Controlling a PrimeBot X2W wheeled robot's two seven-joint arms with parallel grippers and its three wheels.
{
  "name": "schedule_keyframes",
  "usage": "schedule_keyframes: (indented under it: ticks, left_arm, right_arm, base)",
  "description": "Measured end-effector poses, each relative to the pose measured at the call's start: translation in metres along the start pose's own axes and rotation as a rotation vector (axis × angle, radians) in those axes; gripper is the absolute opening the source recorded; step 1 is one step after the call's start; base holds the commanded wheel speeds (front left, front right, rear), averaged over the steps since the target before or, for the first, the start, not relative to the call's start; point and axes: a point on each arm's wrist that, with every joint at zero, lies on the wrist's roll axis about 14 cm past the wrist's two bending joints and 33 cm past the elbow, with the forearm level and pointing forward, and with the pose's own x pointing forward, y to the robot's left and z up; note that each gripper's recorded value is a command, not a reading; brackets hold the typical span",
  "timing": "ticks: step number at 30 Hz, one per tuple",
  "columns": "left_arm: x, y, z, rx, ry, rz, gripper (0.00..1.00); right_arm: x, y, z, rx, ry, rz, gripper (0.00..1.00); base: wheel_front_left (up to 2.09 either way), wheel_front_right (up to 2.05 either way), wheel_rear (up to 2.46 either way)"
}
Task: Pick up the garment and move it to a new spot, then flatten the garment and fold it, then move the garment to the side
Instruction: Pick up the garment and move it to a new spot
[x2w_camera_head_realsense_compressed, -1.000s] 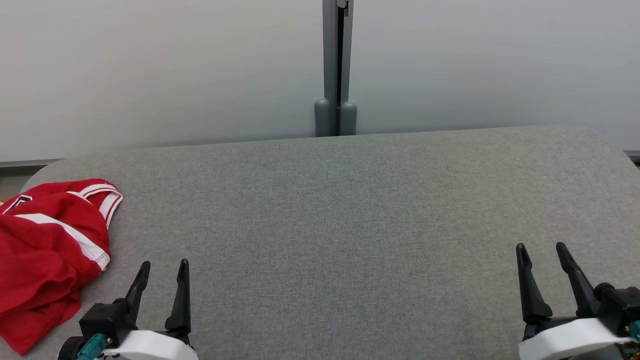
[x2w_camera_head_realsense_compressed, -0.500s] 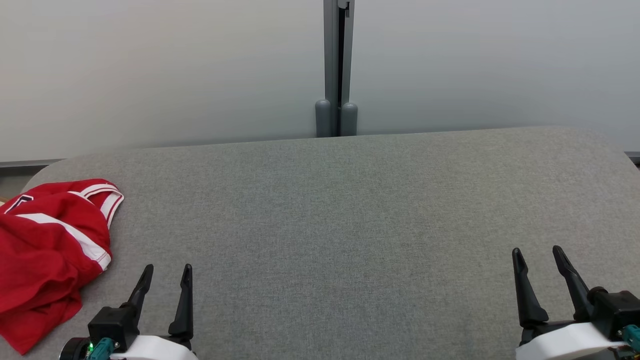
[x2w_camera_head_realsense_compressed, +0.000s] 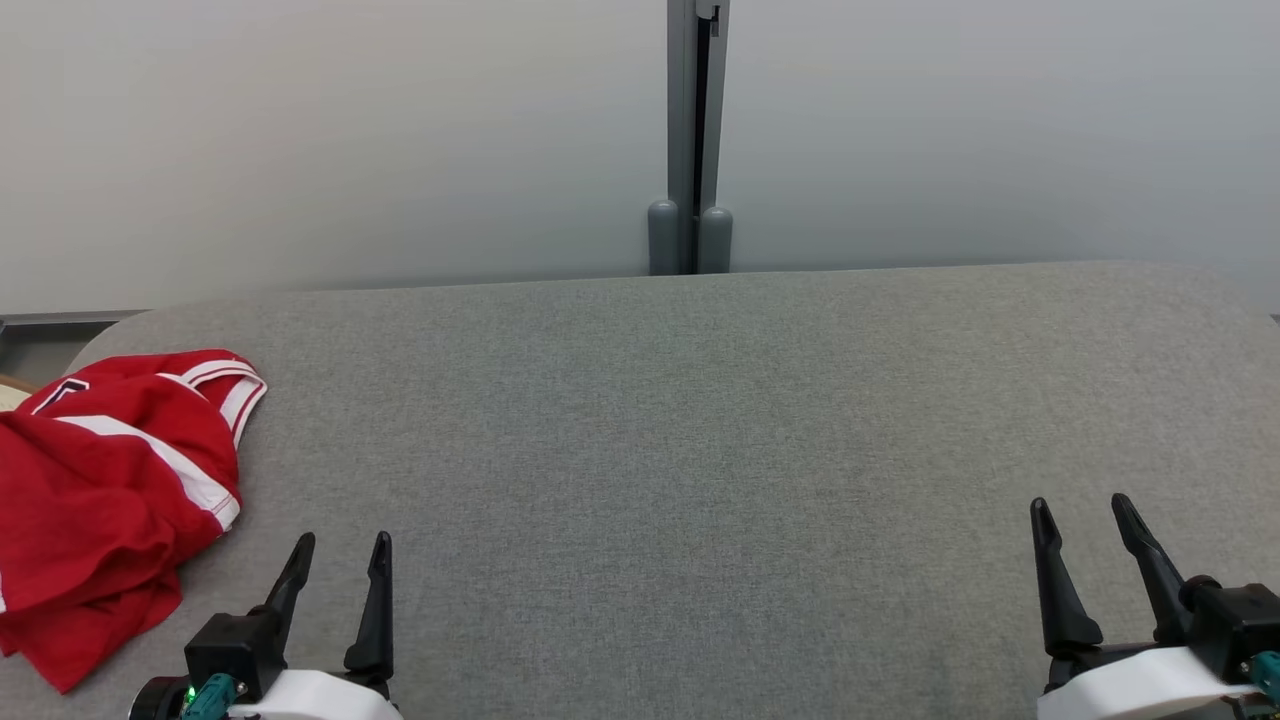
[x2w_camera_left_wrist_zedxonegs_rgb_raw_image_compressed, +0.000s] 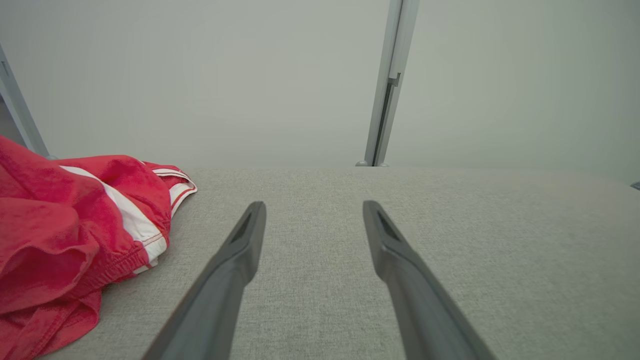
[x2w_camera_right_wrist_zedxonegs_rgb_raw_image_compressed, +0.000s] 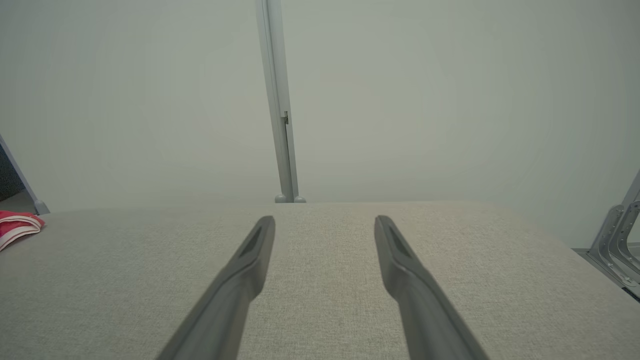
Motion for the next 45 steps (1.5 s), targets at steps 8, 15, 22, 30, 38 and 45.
schedule_keyframes:
  ticks: [8,15,22,30,38,45]
  left_arm:
    - [-0.002,0.017,0.018,0.003,-0.054,0.053,1.00]
    - [-0.018,0.055,0.037,0.019,-0.111,0.168,1.00]
    - [-0.055,0.102,0.042,0.034,-0.125,0.324,1.00]
    - [-0.089,0.132,0.041,0.034,-0.125,0.443,1.00]
    - [-0.094,0.137,0.039,0.029,-0.118,0.470,1.00]
    - [-0.070,0.131,0.041,0.039,-0.110,0.440,1.00]
  right_arm:
    - [0.014,0.015,0.008,-0.015,-0.019,0.052,1.00]
    - [0.036,0.058,0.012,-0.025,-0.022,0.187,1.00]
    - [0.052,0.112,0.010,-0.032,-0.008,0.350,1.00]
    - [0.061,0.150,0.008,-0.030,0.001,0.458,1.00]
    - [0.065,0.157,0.005,-0.030,0.014,0.480,1.00]
    - [0.075,0.151,0.001,-0.030,0.027,0.471,1.00]
  base:
    - [0.00,0.00,0.00]
    - [0.00,0.00,0.00]
    - [0.00,0.00,0.00]
    - [0.00,0.00,0.00]
    - [0.00,0.00,0.00]
    - [0.00,0.00,0.00]
